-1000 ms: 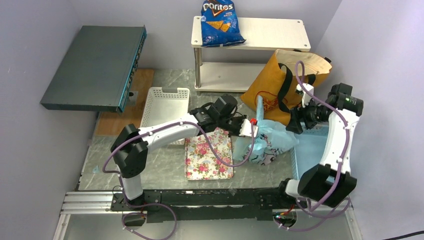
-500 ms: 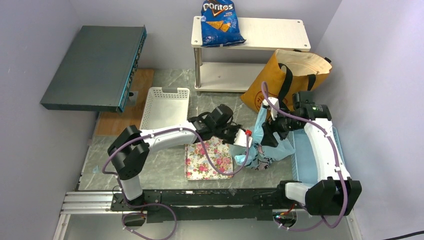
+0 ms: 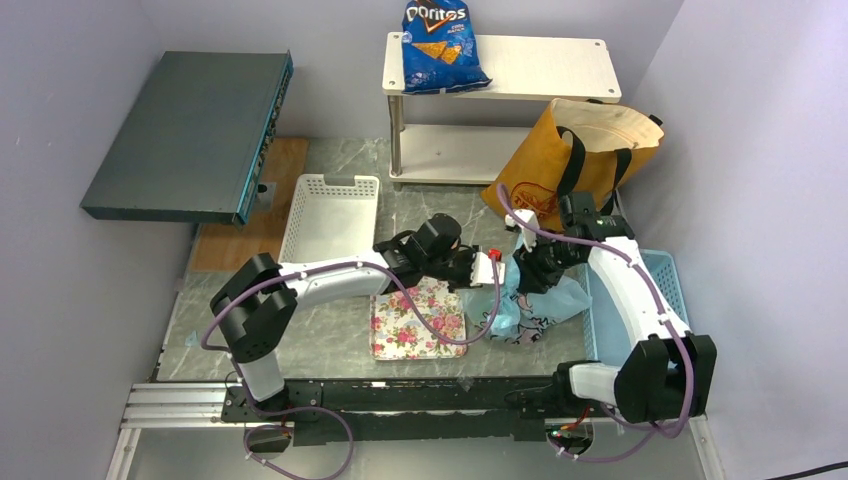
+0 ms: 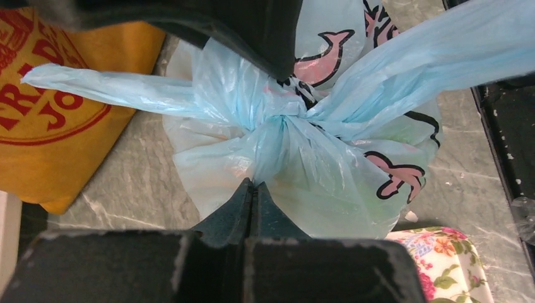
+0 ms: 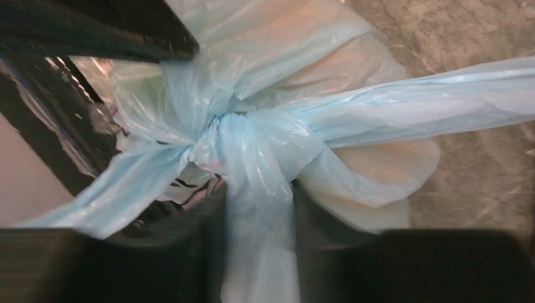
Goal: Untie the knot of the grocery bags and take out the mixed food
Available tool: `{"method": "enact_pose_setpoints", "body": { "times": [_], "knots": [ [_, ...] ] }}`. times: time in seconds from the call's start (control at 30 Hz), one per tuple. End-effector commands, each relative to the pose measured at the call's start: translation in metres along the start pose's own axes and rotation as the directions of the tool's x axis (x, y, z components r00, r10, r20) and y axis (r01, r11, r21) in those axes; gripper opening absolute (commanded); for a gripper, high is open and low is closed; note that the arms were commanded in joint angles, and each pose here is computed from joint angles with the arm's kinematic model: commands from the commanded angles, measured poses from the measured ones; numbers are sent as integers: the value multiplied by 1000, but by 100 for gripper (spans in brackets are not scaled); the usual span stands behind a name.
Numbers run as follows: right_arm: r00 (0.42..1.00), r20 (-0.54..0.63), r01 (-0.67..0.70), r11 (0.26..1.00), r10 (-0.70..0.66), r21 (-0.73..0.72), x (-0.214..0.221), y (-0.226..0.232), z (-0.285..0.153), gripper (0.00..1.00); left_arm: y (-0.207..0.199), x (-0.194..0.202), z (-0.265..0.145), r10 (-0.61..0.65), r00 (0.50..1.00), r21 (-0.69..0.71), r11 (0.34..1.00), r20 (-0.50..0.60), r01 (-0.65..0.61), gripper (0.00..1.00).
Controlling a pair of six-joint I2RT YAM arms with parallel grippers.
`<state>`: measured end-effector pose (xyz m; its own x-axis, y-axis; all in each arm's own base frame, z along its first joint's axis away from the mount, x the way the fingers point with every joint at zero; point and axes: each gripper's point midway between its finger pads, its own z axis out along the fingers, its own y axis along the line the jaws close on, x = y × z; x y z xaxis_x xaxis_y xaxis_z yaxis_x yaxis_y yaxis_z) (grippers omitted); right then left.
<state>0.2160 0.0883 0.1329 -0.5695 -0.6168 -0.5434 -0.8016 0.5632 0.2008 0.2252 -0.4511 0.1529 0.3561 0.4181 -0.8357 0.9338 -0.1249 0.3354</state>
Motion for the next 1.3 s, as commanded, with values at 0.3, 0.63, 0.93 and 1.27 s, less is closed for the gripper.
{"method": "enact_pose_setpoints", "body": {
  "times": [0.3, 0.63, 0.93, 1.27],
  "knots": [
    [996, 81, 4, 951, -31, 310, -21, -74, -65, 0, 39, 16, -68, -123, 992, -175, 977, 10, 123, 0],
    [999, 53, -22, 951, 6, 308, 9, -84, -58, 0, 35, 56, -90, -84, 994, -198, 978, -70, 68, 0],
    [991, 133, -52, 983, 29, 175, -17, -41, -77, 54, 11, 18, -79, -52, 997, -80, 996, -59, 47, 46],
    [967, 183, -160, 983, 175, -94, -38, 22, -60, 65, 4, -68, -65, 306, 949, -26, 952, 72, -305, 62]
  ]
}}
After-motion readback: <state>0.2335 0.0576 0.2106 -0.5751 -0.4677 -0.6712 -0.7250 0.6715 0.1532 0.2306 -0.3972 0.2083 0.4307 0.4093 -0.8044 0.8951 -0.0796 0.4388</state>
